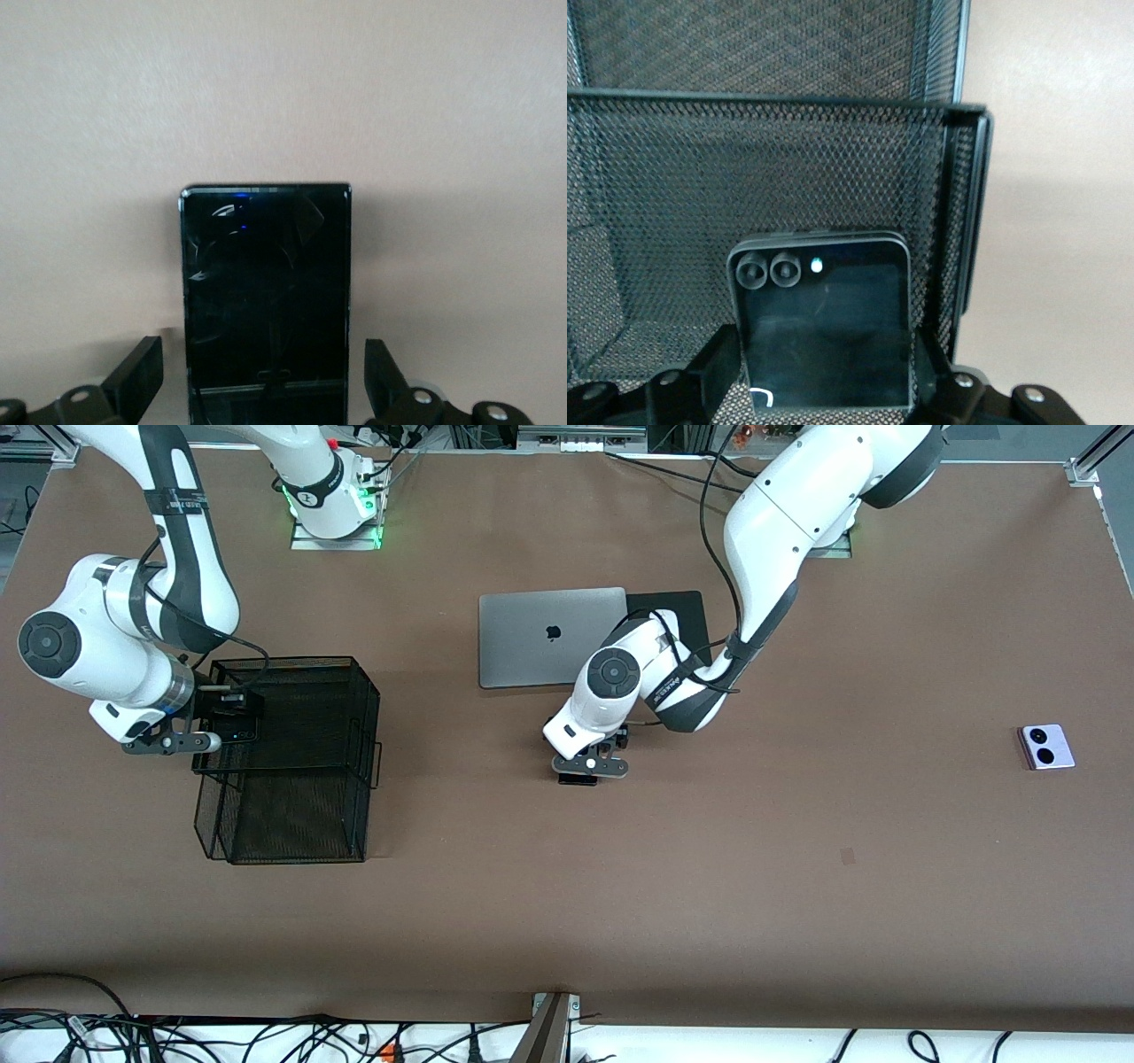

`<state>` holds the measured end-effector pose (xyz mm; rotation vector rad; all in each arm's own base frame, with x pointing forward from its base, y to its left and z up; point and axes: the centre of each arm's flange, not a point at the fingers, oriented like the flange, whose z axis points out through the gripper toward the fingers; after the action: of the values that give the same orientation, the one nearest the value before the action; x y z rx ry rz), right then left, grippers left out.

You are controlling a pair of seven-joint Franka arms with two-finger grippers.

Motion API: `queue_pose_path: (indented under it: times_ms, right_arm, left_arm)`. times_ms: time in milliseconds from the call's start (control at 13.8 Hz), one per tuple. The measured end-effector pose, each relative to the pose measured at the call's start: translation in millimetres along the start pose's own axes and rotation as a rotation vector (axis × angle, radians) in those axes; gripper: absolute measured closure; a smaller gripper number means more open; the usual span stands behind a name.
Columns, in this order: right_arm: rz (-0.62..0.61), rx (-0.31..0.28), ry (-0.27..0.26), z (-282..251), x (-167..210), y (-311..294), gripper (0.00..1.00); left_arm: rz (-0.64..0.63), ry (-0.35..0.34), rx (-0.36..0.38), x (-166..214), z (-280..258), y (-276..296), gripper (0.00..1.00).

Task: Place phones with both arms
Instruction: 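Set the tall black phone beside the laptop and open the left gripper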

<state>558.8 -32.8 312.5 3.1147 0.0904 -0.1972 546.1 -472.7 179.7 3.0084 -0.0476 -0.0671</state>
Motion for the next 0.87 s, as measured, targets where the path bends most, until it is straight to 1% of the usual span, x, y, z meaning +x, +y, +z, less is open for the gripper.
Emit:
queue_pose_path:
  times_ms: [145, 363, 508, 653, 725, 870]
  right_arm:
    - [-0.003, 0.001, 0.015, -14, 7, -1, 0.01]
    - [-0.014, 0.014, -0.007, -52, 18, -6, 0.0]
    - [-0.011, 0.023, -0.017, -88, 24, -11, 0.0]
    - [0.009, 0.027, -0.011, -125, 30, -18, 0.0]
    - [0.021, 0.028, -0.003, -143, 32, -25, 0.0]
    - [0.045, 0.03, 0.026, -172, 36, -51, 0.0]
  left_arm:
    - [-0.016, -0.005, 0.026, 11, -16, -9, 0.0]
    - [-0.057, -0.031, 0.107, 34, -77, -45, 0.0]
    - [-0.068, -0.062, 0.17, 47, -123, -82, 0.0]
    - [-0.061, -0.138, 0.245, 58, -154, -137, 0.0]
    - [-0.057, -0.179, 0.268, 67, -163, -174, 0.0]
    - [-0.05, -0.251, 0.269, 87, -174, -261, 0.0]
